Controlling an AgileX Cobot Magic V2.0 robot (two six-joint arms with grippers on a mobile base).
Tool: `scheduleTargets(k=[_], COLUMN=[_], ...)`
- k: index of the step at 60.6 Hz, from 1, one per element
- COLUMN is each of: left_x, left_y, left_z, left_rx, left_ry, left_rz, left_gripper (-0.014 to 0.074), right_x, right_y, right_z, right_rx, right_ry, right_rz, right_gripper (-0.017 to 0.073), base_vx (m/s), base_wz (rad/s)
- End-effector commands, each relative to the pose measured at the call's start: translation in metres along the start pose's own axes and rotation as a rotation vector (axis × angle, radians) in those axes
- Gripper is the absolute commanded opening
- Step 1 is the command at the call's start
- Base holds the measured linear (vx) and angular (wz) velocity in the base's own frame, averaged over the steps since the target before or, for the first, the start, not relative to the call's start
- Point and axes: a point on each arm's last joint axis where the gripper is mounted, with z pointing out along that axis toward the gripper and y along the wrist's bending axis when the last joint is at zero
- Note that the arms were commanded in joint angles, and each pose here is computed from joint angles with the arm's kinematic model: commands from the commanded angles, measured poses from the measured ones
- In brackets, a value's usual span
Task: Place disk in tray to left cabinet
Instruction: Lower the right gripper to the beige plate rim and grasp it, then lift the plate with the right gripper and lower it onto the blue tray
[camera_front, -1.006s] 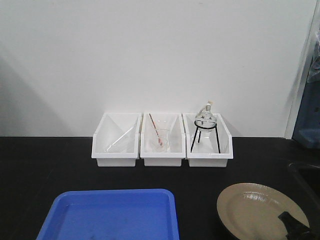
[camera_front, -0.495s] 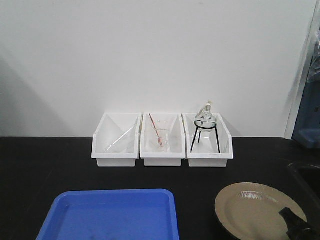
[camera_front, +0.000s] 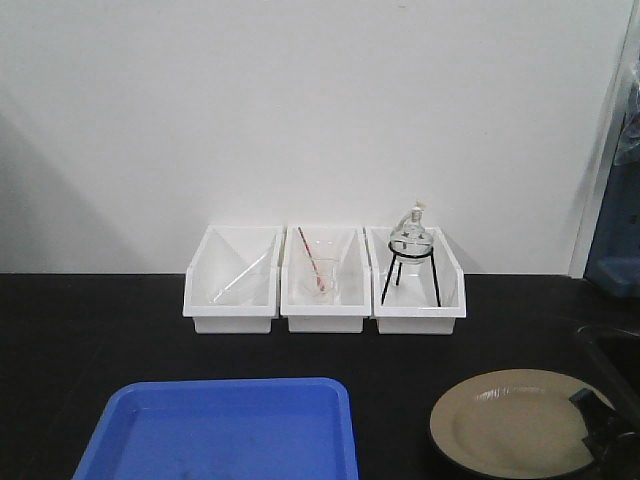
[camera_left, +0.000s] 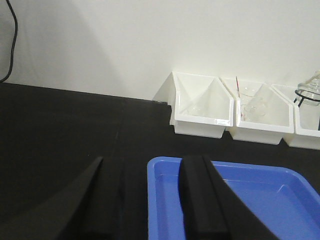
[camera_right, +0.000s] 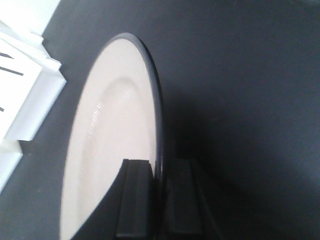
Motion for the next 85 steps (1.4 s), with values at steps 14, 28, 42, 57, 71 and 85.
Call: scheduleTargets(k=[14, 28, 42, 57, 71, 85], left_x=[-0.018, -0.018, -0.018, -0.018, -0.018, -0.018], left_y=[-0.001, -0.001, -0.001, -0.001, -0.001, -0.001], left_z=[0.0, 0.0, 0.0, 0.0, 0.0, 0.0], left_rx=[-0.002, -0.002, -0.002, -0.002, -0.002, -0.002], left_ry=[-0.105, -0.105, -0.105, -0.105, -0.105, -0.105], left_rz=[-0.014, -0.014, -0.014, -0.014, -0.014, -0.014], left_gripper=[0.0401, 0.0401, 0.0401, 0.0401, 0.0401, 0.0401], right_x=[-0.032, -0.033, -0.04, -0.042, -0.011, 0.067], right_y=[0.025, 0.027, 0.037, 0.058, 0.114, 0.163], right_z=[-0.025, -0.027, -0.033, -0.041, -0.029, -0.003], right_rx=[-0.174, -0.195, -0.323, -0.544, -0.743, -0.824], right_ry=[-0.208, -0.213, -0.268, -0.231, 0.095, 0.313], right_rz=[0.089, 0.172, 0.212, 0.253, 0.221, 0.147], right_gripper=[-0.0002, -0.0002, -0.0002, -0.0002, -0.0002, -0.0002], base_vx=[0.0, 0.0, 0.0, 0.0, 0.0, 0.0], base_wz=[0.0, 0.0, 0.0, 0.0, 0.0, 0.0])
